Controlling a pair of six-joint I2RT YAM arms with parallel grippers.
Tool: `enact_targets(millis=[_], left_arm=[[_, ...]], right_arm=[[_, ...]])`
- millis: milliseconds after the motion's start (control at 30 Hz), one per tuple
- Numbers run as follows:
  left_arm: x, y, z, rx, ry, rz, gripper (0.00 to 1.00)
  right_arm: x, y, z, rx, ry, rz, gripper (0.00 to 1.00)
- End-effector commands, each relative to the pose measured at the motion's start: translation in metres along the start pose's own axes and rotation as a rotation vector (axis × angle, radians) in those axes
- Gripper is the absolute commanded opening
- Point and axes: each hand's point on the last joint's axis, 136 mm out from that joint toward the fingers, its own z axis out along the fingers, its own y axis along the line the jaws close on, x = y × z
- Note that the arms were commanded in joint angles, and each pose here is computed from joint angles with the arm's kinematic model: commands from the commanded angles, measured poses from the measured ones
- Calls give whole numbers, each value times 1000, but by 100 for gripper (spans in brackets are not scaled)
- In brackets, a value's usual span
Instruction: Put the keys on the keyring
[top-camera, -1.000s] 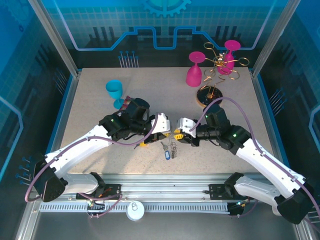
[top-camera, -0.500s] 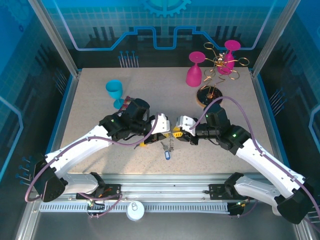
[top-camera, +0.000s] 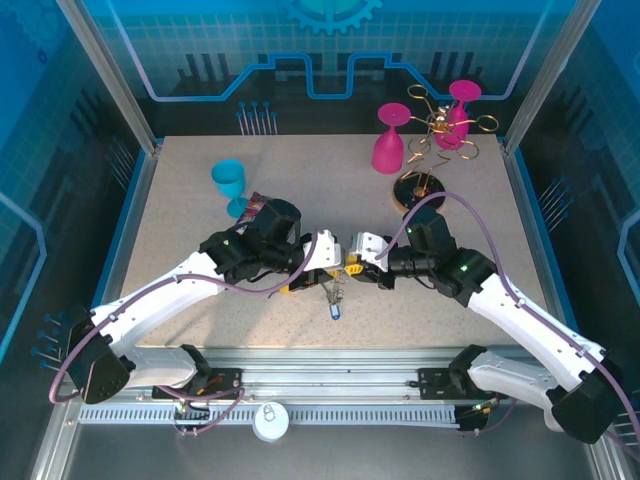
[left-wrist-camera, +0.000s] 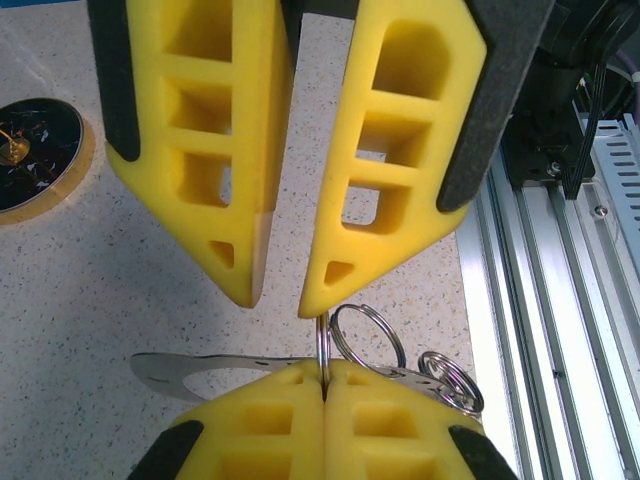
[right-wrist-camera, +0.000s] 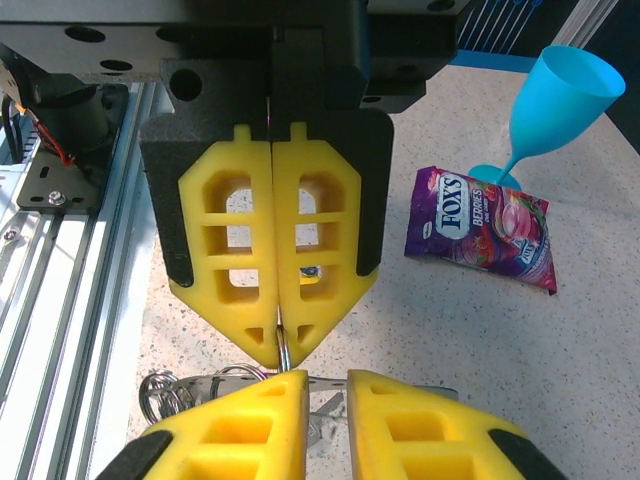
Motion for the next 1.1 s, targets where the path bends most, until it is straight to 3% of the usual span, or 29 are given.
enact_targets(millis=[0,433,700,1067], left_arm=[[-18,-2,-7,-8,-69,47,0],[-14,-4,-5,-1,-50,57,0],[-9,-1,-5,-49,-43,80,0],[-6,0,-1,-49,-46,82,0]], right_arm=[[9,16,6,-62,3,-6,20],[10,19,1,-61,-11,-1,24],[16,10,-11,23,5,0,24],[16,11,-5,-2,7,2,22]])
